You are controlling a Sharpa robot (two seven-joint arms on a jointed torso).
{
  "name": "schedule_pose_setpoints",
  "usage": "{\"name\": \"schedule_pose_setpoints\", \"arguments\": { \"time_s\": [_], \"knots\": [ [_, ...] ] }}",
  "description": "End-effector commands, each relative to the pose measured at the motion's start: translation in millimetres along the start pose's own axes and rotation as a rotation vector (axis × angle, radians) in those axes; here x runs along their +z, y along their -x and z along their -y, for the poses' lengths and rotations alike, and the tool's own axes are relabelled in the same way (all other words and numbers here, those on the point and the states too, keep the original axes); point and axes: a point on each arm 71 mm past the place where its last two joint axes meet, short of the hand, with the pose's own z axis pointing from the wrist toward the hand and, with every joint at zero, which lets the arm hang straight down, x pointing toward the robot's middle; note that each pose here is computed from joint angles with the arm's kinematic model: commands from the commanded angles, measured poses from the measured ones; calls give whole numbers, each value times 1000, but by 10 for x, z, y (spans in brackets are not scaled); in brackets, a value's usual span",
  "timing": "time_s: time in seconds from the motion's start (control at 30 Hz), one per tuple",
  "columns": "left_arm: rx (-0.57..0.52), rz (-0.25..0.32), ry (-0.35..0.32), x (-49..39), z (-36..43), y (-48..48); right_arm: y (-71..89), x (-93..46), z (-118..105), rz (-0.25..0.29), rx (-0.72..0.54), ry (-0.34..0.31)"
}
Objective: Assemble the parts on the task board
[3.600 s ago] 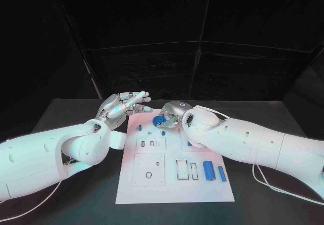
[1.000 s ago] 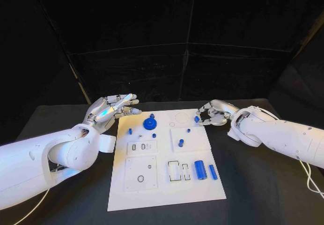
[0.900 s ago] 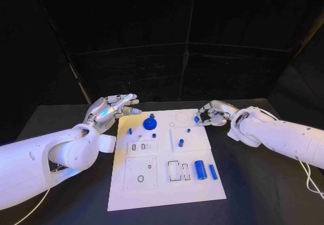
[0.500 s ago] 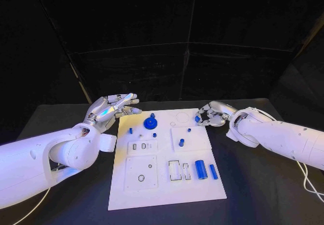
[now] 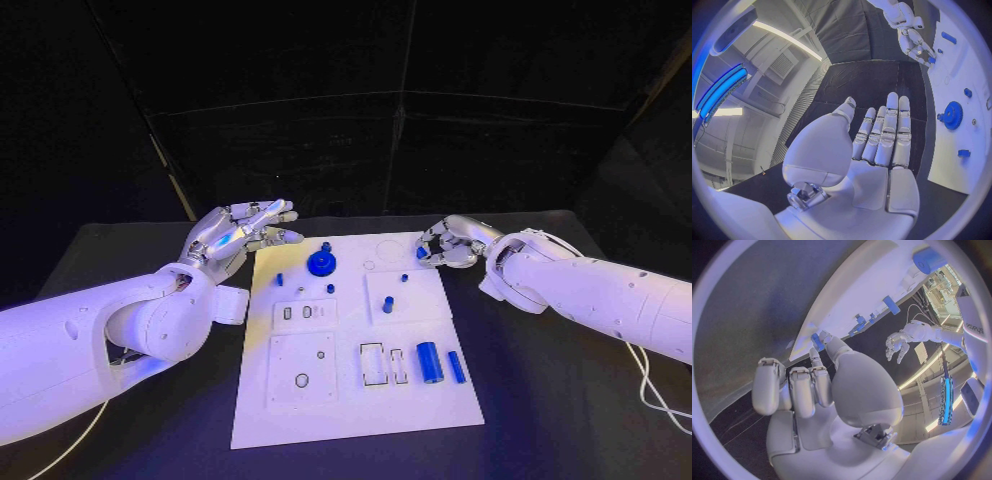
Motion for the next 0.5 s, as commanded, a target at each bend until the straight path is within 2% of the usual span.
{"name": "schedule_pose_setpoints", "arguments": {
  "time_s": [0.03,0.5],
  "knots": [
    [-4,-13,-4,4,5,-14,25,12,-4,26,11,3],
    [-5,-15,-2,5,2,-17,15,29,-7,23,15,1]
  ]
}}
